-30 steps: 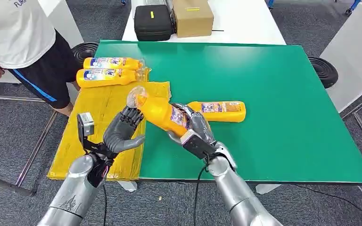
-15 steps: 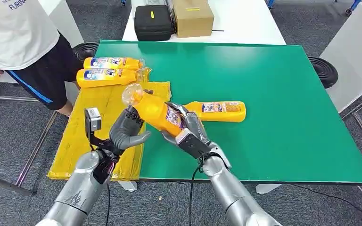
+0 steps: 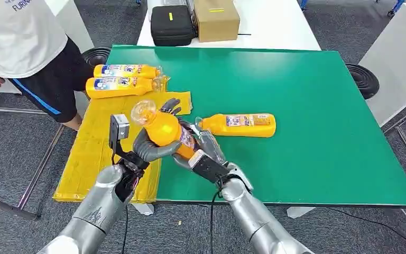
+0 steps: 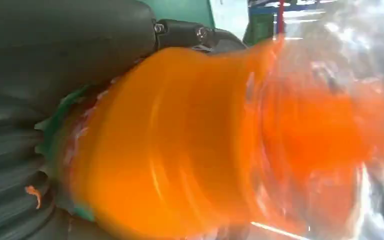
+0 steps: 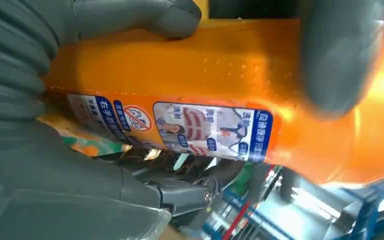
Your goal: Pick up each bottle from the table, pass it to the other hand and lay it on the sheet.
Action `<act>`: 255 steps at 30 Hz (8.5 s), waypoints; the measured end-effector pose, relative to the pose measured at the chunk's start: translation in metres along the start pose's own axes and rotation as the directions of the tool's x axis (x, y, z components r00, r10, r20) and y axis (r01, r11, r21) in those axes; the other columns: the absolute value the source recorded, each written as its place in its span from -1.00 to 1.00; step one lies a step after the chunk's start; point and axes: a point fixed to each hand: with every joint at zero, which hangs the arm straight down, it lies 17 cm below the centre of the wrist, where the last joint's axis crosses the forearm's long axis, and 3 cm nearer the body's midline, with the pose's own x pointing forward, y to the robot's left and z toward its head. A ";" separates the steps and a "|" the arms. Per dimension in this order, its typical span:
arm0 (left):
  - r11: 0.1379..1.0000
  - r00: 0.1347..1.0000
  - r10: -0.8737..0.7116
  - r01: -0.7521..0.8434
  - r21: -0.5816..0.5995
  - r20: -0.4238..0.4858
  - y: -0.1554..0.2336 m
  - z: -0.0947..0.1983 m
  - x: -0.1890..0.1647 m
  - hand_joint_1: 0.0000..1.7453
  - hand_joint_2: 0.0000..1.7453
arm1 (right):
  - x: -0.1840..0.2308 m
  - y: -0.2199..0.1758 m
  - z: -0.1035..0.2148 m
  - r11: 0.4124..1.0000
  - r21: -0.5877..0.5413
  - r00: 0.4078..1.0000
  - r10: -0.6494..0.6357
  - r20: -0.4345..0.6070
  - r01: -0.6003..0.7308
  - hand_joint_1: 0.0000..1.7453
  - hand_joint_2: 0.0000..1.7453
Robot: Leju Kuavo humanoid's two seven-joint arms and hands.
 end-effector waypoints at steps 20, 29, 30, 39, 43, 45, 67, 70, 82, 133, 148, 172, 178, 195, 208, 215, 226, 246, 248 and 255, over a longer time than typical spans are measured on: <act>0.998 0.999 0.040 -0.041 0.054 0.028 0.009 0.005 -0.007 -1.00 1.00 | -0.010 0.015 -0.001 0.997 0.080 1.000 0.002 -0.025 0.000 1.00 1.00; 0.987 0.989 0.078 -0.095 0.130 0.128 0.025 0.010 0.011 -1.00 1.00 | -0.018 0.024 0.000 0.992 0.126 0.999 0.002 -0.047 0.004 1.00 1.00; 0.984 0.986 0.090 -0.109 0.138 0.140 0.027 0.011 0.013 -1.00 1.00 | -0.017 0.025 -0.001 0.992 0.129 0.999 0.002 -0.047 0.005 1.00 1.00; 0.978 0.978 0.116 -0.143 0.155 0.173 0.029 0.016 0.019 -1.00 1.00 | -0.018 0.030 -0.002 0.988 0.156 0.999 0.006 -0.048 0.002 1.00 1.00; 0.978 0.975 0.119 -0.148 0.147 0.186 0.028 0.018 0.021 1.00 1.00 | -0.019 0.031 -0.001 0.987 0.160 0.999 0.006 -0.052 0.003 1.00 1.00; 0.980 0.973 0.115 -0.144 0.138 0.198 0.027 0.019 0.023 1.00 1.00 | -0.020 0.031 -0.001 0.987 0.159 0.999 0.004 -0.053 0.004 1.00 1.00; 0.989 0.970 0.042 -0.073 0.126 0.238 0.024 0.016 0.037 1.00 1.00 | -0.029 0.042 0.003 0.980 0.199 0.997 0.038 -0.070 -0.024 -1.00 -1.00; 0.990 0.972 -0.014 -0.020 0.142 0.236 0.025 0.014 0.039 1.00 1.00 | -0.040 0.043 0.009 0.976 0.213 0.992 0.075 -0.102 -0.052 -1.00 -1.00; 0.934 0.935 -0.301 0.251 0.254 0.185 0.041 0.013 0.041 1.00 1.00 | -0.056 0.039 0.023 0.972 0.211 0.981 0.139 -0.139 -0.108 -1.00 -1.00; 0.021 -0.249 -0.934 0.678 -0.735 -0.257 0.256 0.093 -0.046 1.00 1.00 | -0.021 -0.056 0.076 0.971 -0.013 0.967 0.235 -0.102 -0.237 -1.00 -1.00; 0.120 -0.205 -0.911 0.698 -0.706 -0.358 0.249 0.124 -0.087 1.00 1.00 | -0.026 -0.063 0.080 0.965 -0.028 0.959 0.256 -0.120 -0.262 -1.00 -1.00; 0.076 -0.220 -0.897 0.777 -0.625 -0.383 0.232 0.122 -0.110 -1.00 1.00 | -0.034 -0.059 0.084 0.970 -0.024 0.961 0.236 -0.141 -0.242 -1.00 -1.00; 0.083 -0.221 -0.898 0.765 -0.639 -0.381 0.228 0.120 -0.114 -1.00 1.00 | -0.034 -0.062 0.083 0.971 -0.030 0.963 0.229 -0.141 -0.236 -1.00 -1.00; 0.131 -0.165 -0.916 0.739 -0.661 -0.366 0.228 0.114 -0.105 -1.00 1.00 | -0.035 -0.066 0.084 0.972 -0.039 0.963 0.224 -0.148 -0.232 -1.00 -1.00; 0.123 -0.109 -0.946 0.749 -0.651 -0.304 0.232 0.098 -0.074 -1.00 -1.00 | -0.037 -0.069 0.084 0.972 -0.046 0.964 0.220 -0.152 -0.230 -1.00 -1.00; 0.122 -0.099 -0.950 0.754 -0.645 -0.296 0.237 0.101 -0.065 -1.00 -1.00 | -0.037 -0.068 0.084 0.973 -0.044 0.964 0.219 -0.153 -0.228 -1.00 -1.00; 0.258 0.107 -0.950 0.801 -0.541 -0.294 0.232 0.100 -0.034 -1.00 1.00 | -0.044 -0.082 0.086 0.960 -0.062 0.948 0.257 -0.186 -0.273 -1.00 -1.00; 0.583 0.576 -0.774 0.810 0.058 -0.263 0.163 0.075 -0.025 -1.00 1.00 | -0.143 -0.304 0.114 0.657 0.239 0.463 0.701 -0.542 -0.715 -1.00 1.00; 0.587 0.583 -0.769 0.806 0.073 -0.262 0.163 0.075 -0.023 -1.00 1.00 | -0.148 -0.312 0.117 0.656 0.256 0.445 0.701 -0.558 -0.710 -1.00 1.00; 0.588 0.589 -0.762 0.803 0.096 -0.269 0.162 0.076 -0.022 -1.00 1.00 | -0.166 -0.320 0.114 0.677 0.384 0.408 0.706 -0.579 -0.627 -1.00 1.00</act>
